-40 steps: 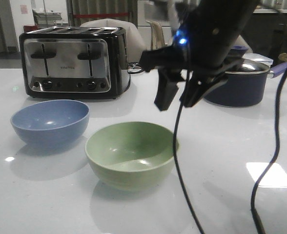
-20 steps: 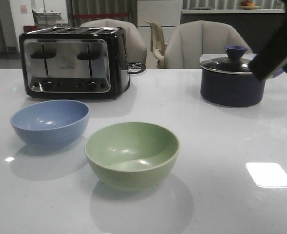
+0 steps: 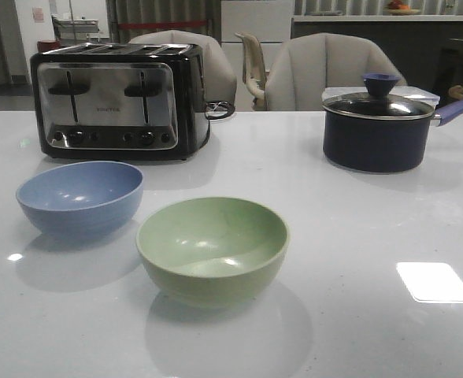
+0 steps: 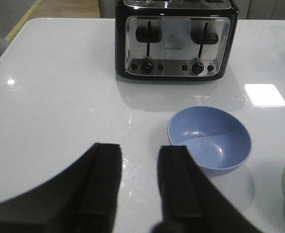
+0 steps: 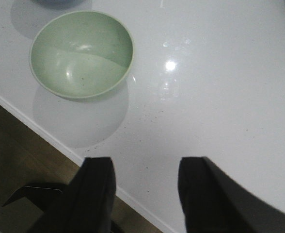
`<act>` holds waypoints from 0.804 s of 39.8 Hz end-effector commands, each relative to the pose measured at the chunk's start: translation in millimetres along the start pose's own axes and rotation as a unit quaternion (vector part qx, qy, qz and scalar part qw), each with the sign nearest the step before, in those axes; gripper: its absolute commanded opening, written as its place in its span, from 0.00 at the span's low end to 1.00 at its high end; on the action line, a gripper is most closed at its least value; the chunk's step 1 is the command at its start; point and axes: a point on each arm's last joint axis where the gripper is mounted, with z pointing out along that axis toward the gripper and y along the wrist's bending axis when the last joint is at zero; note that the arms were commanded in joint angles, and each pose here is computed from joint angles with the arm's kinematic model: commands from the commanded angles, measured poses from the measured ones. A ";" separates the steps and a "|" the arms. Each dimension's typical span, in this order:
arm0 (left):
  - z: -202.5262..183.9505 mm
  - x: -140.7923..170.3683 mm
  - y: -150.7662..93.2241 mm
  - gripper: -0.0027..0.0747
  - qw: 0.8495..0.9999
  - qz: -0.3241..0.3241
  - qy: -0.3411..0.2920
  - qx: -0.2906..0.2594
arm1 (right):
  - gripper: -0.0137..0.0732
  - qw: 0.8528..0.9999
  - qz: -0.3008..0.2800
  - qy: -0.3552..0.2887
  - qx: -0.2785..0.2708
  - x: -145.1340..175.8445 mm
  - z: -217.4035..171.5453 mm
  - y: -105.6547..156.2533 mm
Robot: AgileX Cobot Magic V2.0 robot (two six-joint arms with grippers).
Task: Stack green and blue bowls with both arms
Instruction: 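Open the right gripper and lift it away from the green bowl, then lower the left gripper into the light blue bowl and grip its rim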
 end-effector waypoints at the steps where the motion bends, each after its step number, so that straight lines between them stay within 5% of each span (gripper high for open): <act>1: 6.8 -18.0 -2.3 0.73 0.999 -0.002 -0.038 0.008 | 0.65 0.999 -0.008 -0.043 0.004 -12.5 -5.5 -0.4; 6: 32.8 -24.1 -9.7 0.85 0.999 0.011 0.028 0.028 | 0.65 0.999 -0.008 -0.043 0.004 -12.5 -5.5 -0.4; 21: 148.2 -44.7 -29.9 0.85 0.978 0.037 0.203 0.041 | 0.65 0.999 -0.008 -0.043 0.004 -12.5 -5.5 -0.4; 32: 242.0 -28.6 -37.7 0.85 0.958 0.037 0.282 0.037 | 0.65 0.999 -0.008 -0.042 0.004 -12.4 -5.5 -0.4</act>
